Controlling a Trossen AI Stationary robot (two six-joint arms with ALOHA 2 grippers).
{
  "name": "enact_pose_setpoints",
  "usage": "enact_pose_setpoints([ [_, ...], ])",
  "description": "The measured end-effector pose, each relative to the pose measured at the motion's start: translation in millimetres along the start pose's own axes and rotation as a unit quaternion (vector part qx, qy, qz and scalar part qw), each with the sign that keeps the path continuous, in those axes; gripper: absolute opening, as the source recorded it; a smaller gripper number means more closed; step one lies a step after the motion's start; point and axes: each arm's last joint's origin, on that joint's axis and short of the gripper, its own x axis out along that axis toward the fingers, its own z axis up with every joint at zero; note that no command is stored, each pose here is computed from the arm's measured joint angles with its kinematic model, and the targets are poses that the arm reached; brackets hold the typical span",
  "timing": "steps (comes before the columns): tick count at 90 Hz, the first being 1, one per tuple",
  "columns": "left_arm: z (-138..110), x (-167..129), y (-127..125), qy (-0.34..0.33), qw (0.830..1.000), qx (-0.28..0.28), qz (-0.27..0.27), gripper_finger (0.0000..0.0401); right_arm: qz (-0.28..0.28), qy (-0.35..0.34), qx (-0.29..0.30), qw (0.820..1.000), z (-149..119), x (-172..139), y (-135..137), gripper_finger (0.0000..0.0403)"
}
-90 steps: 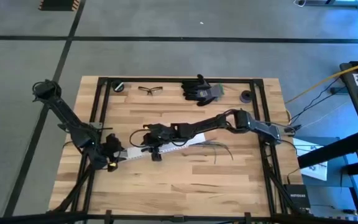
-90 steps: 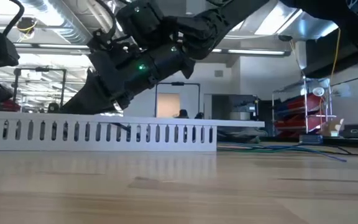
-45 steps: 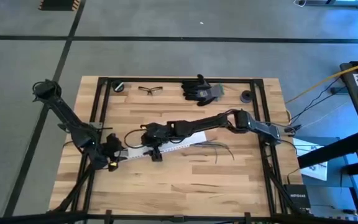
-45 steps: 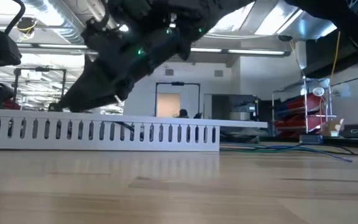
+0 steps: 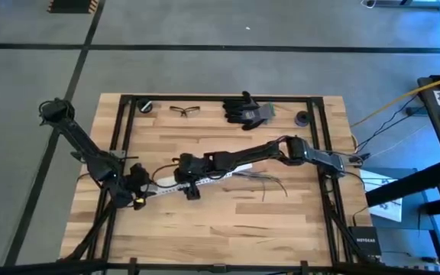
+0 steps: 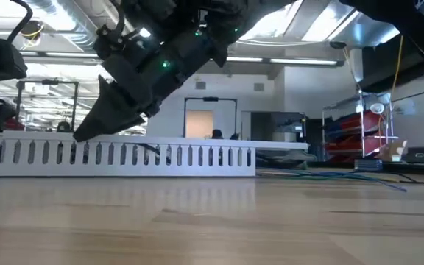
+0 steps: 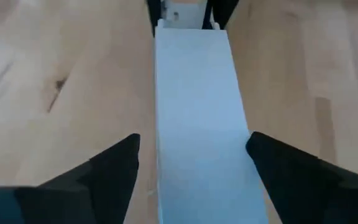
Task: Ziptie cables
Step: Close the white cable duct
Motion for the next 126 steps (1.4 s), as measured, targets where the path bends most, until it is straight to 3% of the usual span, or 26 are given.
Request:
enact_pose_setpoints([
  [26,0,0,0,0.003,1.0,0.001,-0.002,0.0208,0.006,0.019,-0.006,1.0,-6,2,0,0.0286],
  [50,0,0,0,0.003,1.0,0.001,-0.002,0.0208,0.028,0.008,-0.007,1.0,-5,2,0,0.021],
  [126,3,6,-3,0.023,0.999,0.021,-0.017,0.0208,0.034,-0.081,0.037,0.995,-7,29,4,0.0225],
])
